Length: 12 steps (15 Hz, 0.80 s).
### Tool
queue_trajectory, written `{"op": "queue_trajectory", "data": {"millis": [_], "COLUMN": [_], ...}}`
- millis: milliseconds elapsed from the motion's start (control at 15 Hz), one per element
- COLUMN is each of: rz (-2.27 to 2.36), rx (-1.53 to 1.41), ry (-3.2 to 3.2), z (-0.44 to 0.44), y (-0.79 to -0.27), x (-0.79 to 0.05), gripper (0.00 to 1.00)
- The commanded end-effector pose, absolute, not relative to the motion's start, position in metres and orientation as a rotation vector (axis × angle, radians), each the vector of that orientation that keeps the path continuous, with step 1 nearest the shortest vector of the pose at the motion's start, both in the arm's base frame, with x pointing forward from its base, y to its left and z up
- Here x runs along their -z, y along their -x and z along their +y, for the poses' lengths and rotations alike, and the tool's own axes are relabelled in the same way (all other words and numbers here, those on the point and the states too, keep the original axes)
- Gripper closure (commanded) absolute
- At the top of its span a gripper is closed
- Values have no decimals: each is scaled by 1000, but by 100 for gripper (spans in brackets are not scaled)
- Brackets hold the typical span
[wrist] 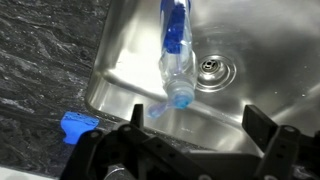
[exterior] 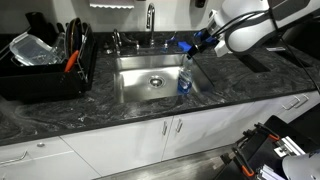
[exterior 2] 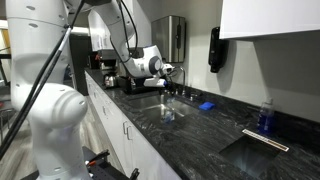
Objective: Remove the bottle out of the sink
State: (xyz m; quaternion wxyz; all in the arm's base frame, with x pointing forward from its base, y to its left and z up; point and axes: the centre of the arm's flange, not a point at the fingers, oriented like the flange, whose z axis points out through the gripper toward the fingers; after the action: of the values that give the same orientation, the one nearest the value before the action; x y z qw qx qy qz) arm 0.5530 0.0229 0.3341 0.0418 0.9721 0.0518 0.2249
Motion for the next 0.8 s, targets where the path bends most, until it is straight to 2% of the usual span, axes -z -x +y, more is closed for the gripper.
{"op": "queue_trajectory", "data": {"millis": [0,200,267,733], "rz": [121,111,115,175], "rx": [-589,-451,-535,-455], "ry": [-2959,-2969,-2971,-2972], "z": [25,32,24,34], "y": [-570,-566,-559,-558], "x": [-320,-310,-313,-304], "gripper": [0,0,0,0]}}
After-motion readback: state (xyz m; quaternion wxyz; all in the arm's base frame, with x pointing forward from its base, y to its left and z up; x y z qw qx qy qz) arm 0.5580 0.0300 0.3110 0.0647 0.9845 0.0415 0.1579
